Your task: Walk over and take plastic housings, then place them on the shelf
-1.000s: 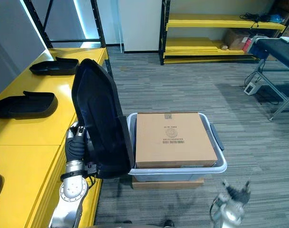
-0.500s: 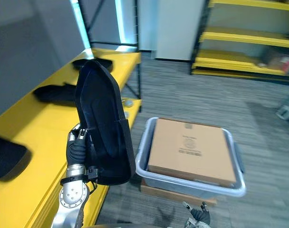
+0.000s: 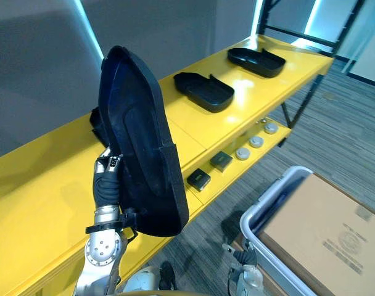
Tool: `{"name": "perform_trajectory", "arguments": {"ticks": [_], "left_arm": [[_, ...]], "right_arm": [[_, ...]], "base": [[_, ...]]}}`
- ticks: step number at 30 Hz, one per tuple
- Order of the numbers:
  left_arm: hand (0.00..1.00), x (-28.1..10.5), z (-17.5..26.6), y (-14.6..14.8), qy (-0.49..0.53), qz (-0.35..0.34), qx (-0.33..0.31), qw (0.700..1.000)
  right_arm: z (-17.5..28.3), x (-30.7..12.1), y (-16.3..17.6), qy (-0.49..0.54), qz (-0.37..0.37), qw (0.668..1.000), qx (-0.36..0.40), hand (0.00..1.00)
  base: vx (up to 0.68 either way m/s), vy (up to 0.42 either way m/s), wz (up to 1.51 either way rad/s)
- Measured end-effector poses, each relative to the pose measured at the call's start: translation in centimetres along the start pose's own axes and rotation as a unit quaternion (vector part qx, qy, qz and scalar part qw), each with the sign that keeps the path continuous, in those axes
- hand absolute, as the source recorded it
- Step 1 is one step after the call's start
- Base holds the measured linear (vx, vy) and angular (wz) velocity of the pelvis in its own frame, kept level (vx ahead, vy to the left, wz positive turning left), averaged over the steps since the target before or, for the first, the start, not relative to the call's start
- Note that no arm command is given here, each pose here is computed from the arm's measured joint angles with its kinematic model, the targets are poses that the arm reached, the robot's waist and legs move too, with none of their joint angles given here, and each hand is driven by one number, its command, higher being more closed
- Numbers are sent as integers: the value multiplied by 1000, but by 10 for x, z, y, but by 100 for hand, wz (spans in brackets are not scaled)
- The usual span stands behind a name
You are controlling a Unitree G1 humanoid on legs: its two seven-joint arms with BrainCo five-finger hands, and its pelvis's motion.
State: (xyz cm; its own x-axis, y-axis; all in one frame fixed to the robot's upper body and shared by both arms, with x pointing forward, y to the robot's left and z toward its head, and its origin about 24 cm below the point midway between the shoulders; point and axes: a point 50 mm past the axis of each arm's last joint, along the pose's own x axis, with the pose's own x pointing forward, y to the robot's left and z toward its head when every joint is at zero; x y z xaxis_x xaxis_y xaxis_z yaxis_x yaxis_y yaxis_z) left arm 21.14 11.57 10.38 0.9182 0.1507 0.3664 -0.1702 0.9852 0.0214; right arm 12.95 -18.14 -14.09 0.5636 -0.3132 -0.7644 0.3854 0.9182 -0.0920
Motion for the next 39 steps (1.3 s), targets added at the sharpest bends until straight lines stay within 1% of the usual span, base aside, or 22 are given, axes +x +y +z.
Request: {"name": "perform_trajectory", "arguments": {"ticks": [2, 6, 9, 13, 18, 24, 27, 29, 32, 34, 38, 39], "left_arm": [[100, 3, -1, -5, -3, -16, 4, 1000], [100, 4, -2, -10, -4, -22, 3, 1000], [100, 4, 4, -23, -17, -44, -13, 999], [100, 1, 4, -23, -16, -37, -18, 999], [100, -6, 3, -13, -6, -13, -16, 1000], [100, -9, -3, -1, 9, 9, -1, 1000], [100, -10, -2, 8, 9, 27, 8, 1000], [100, -10, 1, 19, 3, 51, 15, 999], [100, -13, -2, 28, 15, 82, 19, 996], [100, -14, -3, 29, 17, 86, 18, 996], [100, -15, -5, 17, 21, 66, 6, 998], [100, -15, -7, 19, 26, 67, 11, 997]], "right_arm": [[-5, 0, -6, 9, -6, 1000, -12, 0], [-4, -2, 1, 5, 6, 1000, -20, 0], [-10, -7, 0, 5, 9, 1000, -26, 0], [-16, -10, -3, 11, 5, 1000, -23, 0], [-1, -7, 0, -17, 8, 1000, -18, 0], [-9, -10, -3, -6, 1, 1000, -2, 0], [-14, -12, -6, 1, -4, 1000, -2, 0], [-12, -11, -7, -2, -5, 1000, -1, 0], [-8, -9, -7, -8, -8, 1000, -3, 0], [-7, -9, -8, -7, -11, 1000, -2, 0], [-18, -9, -28, 13, -42, 999, -8, 0], [-19, -9, -25, 19, -40, 999, -4, 0]], "base": [[203, 123, 92], [143, 46, 78], [103, -57, 124], [126, -167, 111], [109, -150, 26], [28, -40, 30], [-42, -3, 60], [-65, 32, 50], [-51, 225, 0], [-46, 270, -7], [-30, 511, 23], [-7, 723, 1]]}}
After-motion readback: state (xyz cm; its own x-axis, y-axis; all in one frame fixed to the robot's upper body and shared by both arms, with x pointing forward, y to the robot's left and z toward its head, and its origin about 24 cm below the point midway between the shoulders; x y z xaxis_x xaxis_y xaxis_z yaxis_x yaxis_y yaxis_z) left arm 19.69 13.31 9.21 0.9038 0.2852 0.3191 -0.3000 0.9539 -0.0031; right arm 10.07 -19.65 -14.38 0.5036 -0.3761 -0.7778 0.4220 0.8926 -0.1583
